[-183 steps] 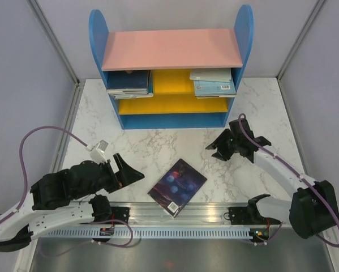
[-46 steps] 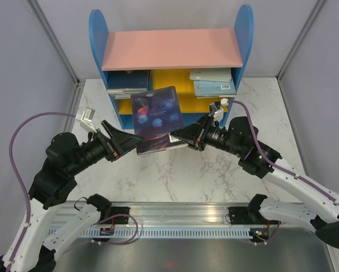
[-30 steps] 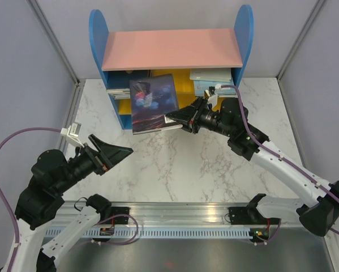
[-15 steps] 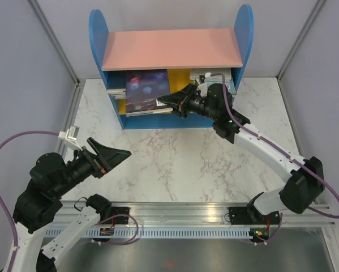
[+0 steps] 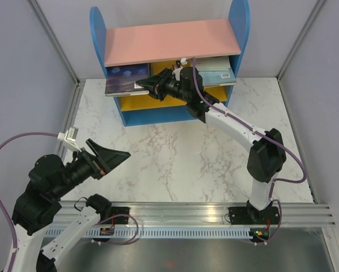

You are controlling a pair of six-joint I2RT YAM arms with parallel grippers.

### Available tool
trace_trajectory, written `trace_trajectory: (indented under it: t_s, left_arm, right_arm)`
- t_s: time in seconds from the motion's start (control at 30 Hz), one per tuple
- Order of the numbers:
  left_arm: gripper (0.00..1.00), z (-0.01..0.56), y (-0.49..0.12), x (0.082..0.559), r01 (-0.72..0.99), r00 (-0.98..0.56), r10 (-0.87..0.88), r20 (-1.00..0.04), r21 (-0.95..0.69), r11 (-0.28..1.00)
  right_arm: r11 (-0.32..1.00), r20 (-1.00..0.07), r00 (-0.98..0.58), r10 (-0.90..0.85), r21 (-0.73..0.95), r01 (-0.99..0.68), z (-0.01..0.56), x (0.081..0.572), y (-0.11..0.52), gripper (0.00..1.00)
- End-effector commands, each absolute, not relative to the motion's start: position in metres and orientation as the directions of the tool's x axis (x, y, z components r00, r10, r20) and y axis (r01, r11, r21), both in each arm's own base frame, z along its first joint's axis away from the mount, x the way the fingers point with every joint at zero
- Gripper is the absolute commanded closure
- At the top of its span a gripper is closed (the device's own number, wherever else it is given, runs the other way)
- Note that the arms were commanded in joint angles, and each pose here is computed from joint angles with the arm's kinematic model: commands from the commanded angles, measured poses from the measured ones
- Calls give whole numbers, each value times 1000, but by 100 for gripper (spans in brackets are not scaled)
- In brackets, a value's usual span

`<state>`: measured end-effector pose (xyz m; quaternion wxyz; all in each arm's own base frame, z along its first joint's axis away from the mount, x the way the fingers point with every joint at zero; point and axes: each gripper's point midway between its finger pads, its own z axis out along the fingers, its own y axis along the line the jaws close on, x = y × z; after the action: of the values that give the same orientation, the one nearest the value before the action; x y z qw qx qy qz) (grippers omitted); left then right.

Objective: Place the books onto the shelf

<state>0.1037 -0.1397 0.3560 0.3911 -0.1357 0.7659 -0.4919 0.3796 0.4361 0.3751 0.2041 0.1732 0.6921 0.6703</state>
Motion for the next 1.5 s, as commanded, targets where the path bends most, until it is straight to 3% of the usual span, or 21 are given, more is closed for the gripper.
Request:
trace_trajectory:
  t_s: [0.0, 0.07, 0.1, 0.2, 0.37, 0.5, 0.67, 0.83, 1.03, 1.47]
  left_arm:
    - [0, 358, -137, 103, 198, -645, -583, -494, -845, 497]
    - [0, 356, -138, 104, 197, -645, -579, -499, -841, 504]
    - [0, 355, -138, 106, 195, -647, -577, -499, -839, 507]
    - [0, 352, -140, 109, 186, -654, -568, -500, -834, 519]
    - [0, 351, -144, 115, 185, -662, -555, -504, -827, 530]
    - [0, 350, -147, 117, 188, -670, -546, -502, -827, 530]
    - [0, 348, -148, 119, 185, -673, -547, -499, -828, 528]
    - [0, 346, -148, 119, 181, -674, -550, -494, -832, 525]
    - [0, 343, -147, 116, 176, -672, -560, -484, -840, 514]
    - [0, 335, -145, 113, 172, -669, -564, -484, -839, 515]
  right_arm:
    - [-150, -86, -831, 549, 969, -199, 446, 397, 423, 91]
    - [-145, -84, -826, 557, 970, -196, 443, 398, 421, 71]
    - [-146, -84, -827, 556, 970, -197, 442, 396, 421, 56]
    - [-142, -83, -828, 554, 971, -192, 438, 392, 418, 39]
    - [-131, -76, -832, 549, 976, -176, 426, 383, 410, 21]
    - [-126, -75, -835, 545, 977, -170, 419, 374, 403, 17]
    - [-117, -73, -840, 538, 980, -161, 414, 363, 396, 19]
    - [-114, -77, -844, 531, 980, -161, 414, 351, 389, 31]
    - [-103, -85, -847, 525, 981, -163, 411, 343, 388, 53]
    - [-87, -83, -846, 527, 985, -151, 401, 349, 399, 69]
